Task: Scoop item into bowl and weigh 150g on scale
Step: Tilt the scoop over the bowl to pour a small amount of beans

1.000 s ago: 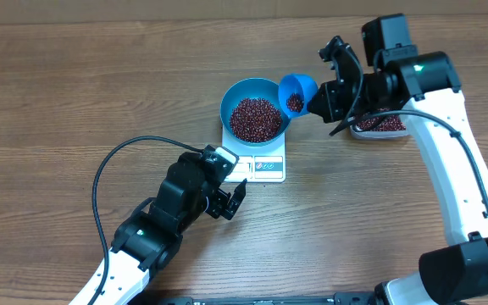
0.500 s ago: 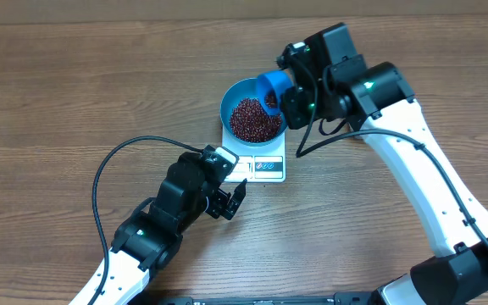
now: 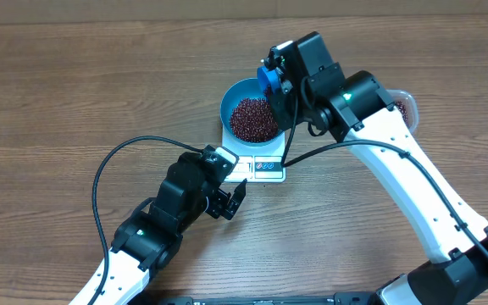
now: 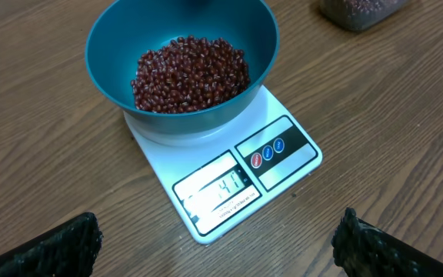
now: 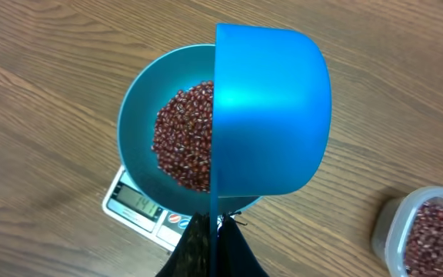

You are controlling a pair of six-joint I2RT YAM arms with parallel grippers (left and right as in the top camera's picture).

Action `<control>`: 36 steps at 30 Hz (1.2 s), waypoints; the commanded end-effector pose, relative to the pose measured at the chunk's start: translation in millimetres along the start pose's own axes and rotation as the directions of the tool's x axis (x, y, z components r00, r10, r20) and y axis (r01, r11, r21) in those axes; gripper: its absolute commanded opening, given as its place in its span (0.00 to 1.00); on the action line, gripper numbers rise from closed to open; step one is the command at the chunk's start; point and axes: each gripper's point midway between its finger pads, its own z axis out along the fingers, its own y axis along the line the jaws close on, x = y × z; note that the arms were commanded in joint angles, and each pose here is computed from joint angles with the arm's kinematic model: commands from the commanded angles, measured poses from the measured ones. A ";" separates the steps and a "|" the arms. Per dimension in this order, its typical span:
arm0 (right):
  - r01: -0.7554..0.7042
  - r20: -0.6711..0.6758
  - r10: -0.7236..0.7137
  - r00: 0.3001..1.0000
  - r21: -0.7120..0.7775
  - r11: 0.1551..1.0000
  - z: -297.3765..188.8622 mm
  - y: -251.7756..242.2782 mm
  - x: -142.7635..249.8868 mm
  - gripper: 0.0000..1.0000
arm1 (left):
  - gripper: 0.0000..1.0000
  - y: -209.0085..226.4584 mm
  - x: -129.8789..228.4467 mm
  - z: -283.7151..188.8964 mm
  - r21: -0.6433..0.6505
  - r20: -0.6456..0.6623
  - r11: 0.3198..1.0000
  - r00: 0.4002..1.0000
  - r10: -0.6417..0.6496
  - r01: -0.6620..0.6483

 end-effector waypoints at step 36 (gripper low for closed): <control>0.003 0.070 -0.013 0.997 0.149 0.989 -18.3 -6.3 -13.0 0.04 | 1.00 3.6 1.6 1.1 -0.015 -0.006 1.000 1.000 0.008 -0.008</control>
